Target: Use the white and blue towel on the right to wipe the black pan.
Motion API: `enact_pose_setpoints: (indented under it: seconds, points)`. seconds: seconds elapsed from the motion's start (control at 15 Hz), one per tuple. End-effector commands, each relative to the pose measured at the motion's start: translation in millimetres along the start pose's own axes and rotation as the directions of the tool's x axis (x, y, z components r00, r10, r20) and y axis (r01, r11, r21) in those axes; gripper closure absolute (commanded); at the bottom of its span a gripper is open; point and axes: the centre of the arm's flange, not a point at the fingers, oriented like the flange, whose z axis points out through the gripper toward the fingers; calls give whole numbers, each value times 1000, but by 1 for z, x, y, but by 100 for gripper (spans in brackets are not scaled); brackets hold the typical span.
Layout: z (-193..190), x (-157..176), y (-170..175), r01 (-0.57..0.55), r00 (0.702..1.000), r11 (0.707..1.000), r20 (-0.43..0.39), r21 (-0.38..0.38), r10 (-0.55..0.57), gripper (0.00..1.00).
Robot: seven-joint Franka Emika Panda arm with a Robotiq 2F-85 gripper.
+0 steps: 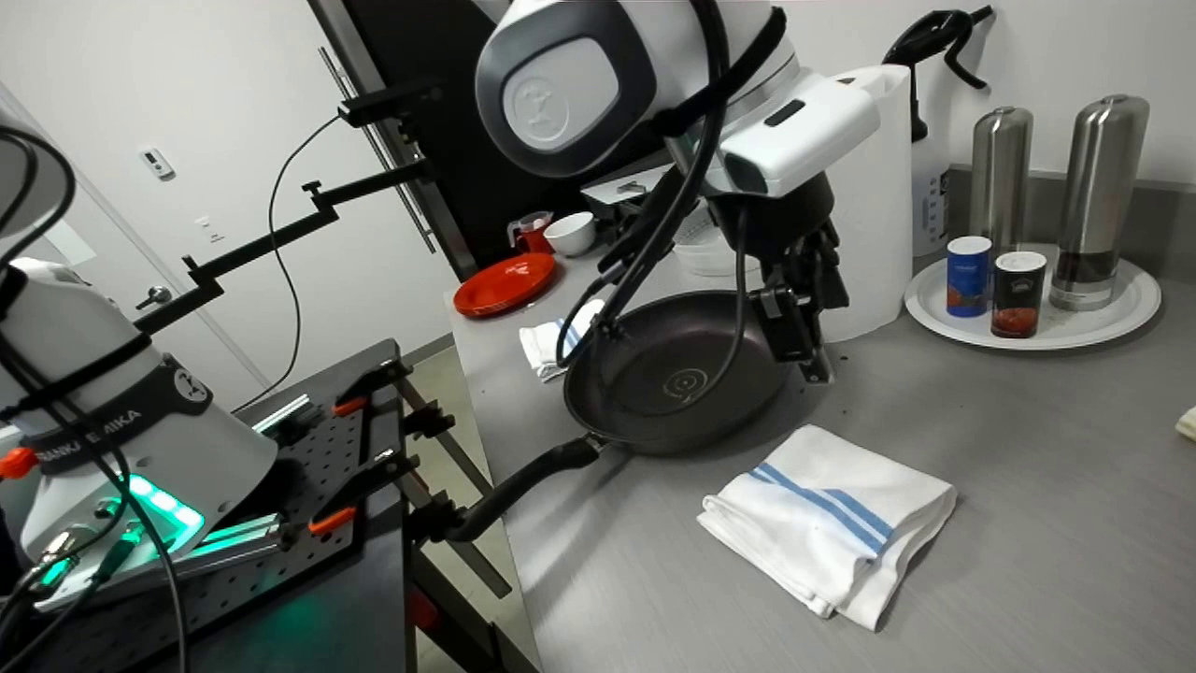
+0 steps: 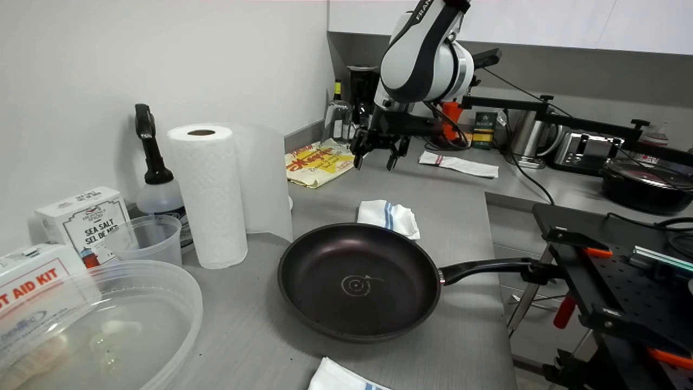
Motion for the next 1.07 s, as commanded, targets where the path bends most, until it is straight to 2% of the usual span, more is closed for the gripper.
enact_pose_setpoints:
  seconds: [0.0,0.27,0.4,0.47,1.0]
  points:
    - [-14,-9,16,5,999,999,53,-37,-3,0]
    - [-14,-14,29,-5,996,998,84,-69,11,0]
    - [-14,-17,31,-9,996,998,93,-66,15,0]
    - [-2,-9,30,-22,997,998,79,-65,27,0]
    - [1,-14,31,-27,995,997,98,-70,33,0]
